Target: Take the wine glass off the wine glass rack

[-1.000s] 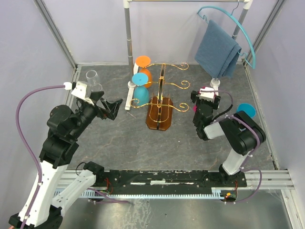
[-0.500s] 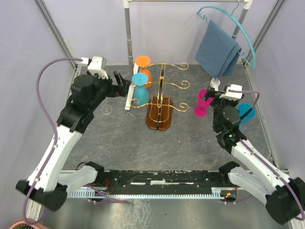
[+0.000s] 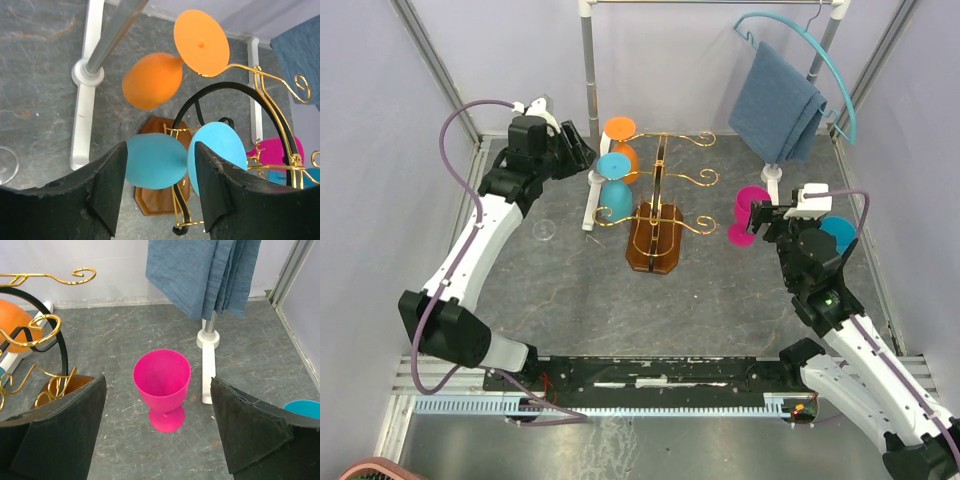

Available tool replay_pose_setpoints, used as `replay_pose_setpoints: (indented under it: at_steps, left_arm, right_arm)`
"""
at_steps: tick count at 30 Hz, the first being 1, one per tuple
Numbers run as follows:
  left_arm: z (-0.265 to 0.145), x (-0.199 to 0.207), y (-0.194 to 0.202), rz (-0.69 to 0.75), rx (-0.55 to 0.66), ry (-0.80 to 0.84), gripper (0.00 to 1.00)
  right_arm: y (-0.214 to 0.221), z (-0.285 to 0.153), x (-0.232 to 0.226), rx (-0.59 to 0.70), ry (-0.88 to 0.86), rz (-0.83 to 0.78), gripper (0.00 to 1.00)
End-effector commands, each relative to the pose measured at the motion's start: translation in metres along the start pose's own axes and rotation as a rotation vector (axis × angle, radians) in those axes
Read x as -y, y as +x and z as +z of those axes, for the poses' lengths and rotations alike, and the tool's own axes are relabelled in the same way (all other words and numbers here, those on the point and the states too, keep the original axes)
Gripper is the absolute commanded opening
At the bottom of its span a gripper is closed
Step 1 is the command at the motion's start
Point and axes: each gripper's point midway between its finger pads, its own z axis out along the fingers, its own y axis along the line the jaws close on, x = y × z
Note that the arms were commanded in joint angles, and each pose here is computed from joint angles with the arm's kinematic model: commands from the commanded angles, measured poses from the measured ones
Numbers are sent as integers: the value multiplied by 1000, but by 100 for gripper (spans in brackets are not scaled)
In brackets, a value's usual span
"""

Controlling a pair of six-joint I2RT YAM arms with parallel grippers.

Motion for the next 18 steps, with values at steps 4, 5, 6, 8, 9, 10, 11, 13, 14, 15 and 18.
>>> replay_pose_setpoints:
  at_steps: [4,5,6,8,9,10,11,13,14,15,18]
  left_arm:
    - [7,34,-4,-164,-38,199,62]
    - [6,37,-5,-178,-34,222,62]
    - [6,39,-6,-189,-31,236,62]
    - [3,44,-9,-197,-27,265,61]
    - [2,46,-11,-200,-23,279,58]
    - [1,48,-11,-203,-21,293,55]
    - [0,50,-12,-208,-22,304,53]
    - [0,51,-10,-212,-37,319,50]
    - [1,52,-8,-214,-47,325,48]
    - [2,52,-5,-216,-59,330,46]
    - [4,52,-1,-226,-68,341,39]
  right_arm:
    - [-19,-8,-2,31,-20,23,92]
    - [-19,-8,-1,32,-19,24,92]
    - [-19,-8,-2,30,-20,25,92]
    - [-19,-8,-2,30,-22,25,92]
    - [-20,-8,-2,32,-19,26,91]
    - [-20,-9,-1,34,-18,27,92]
    - [-20,-9,-1,35,-16,27,92]
    - [-22,-9,1,40,-9,27,92]
    - [-23,-10,1,43,-8,27,92]
    - [-23,-10,2,44,-6,28,92]
    - [-24,-11,4,47,4,33,92]
